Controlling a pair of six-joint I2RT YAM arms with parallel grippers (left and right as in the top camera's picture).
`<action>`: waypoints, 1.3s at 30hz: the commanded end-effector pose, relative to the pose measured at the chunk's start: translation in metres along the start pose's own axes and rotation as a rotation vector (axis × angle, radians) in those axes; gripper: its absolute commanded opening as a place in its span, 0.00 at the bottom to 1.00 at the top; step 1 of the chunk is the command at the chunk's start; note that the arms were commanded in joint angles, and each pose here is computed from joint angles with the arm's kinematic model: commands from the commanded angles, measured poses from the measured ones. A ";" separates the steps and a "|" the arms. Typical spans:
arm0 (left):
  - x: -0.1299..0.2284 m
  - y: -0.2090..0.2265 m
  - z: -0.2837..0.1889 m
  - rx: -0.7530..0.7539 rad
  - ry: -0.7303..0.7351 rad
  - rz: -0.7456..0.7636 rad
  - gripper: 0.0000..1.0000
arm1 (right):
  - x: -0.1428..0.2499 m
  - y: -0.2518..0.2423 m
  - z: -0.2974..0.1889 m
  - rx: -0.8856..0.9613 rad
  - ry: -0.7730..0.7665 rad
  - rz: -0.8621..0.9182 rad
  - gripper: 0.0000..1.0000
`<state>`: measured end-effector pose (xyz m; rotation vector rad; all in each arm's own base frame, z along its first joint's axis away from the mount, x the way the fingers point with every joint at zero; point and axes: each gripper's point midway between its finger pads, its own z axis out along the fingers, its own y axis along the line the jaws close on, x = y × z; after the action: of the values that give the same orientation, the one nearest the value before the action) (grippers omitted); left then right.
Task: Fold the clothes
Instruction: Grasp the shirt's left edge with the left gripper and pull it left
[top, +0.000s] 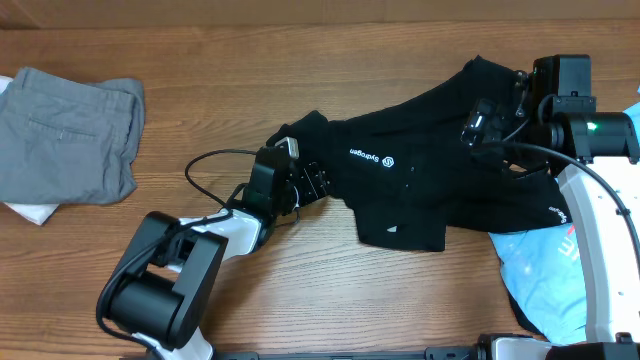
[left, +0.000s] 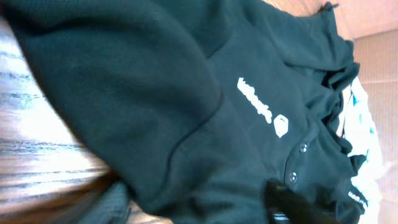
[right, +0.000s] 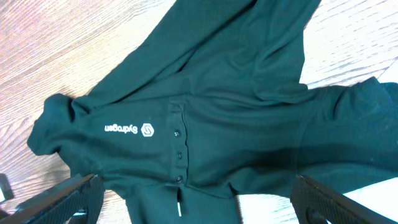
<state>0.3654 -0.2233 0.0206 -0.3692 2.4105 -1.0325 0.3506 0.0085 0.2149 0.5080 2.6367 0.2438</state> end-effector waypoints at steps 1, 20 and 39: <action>0.012 0.017 0.008 -0.039 0.026 -0.062 0.49 | -0.003 0.002 -0.003 -0.006 -0.011 0.000 1.00; -0.202 0.037 -0.150 -0.054 -0.367 0.032 0.04 | 0.000 -0.019 -0.004 0.107 -0.010 -0.001 1.00; -0.054 0.021 -0.135 -0.220 0.336 -0.126 1.00 | 0.003 -0.020 -0.004 0.111 0.000 0.000 1.00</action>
<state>0.3620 -0.0650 0.1234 -0.5830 2.7294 -0.8787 0.3387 -0.0064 0.2085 0.5447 2.6756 0.1156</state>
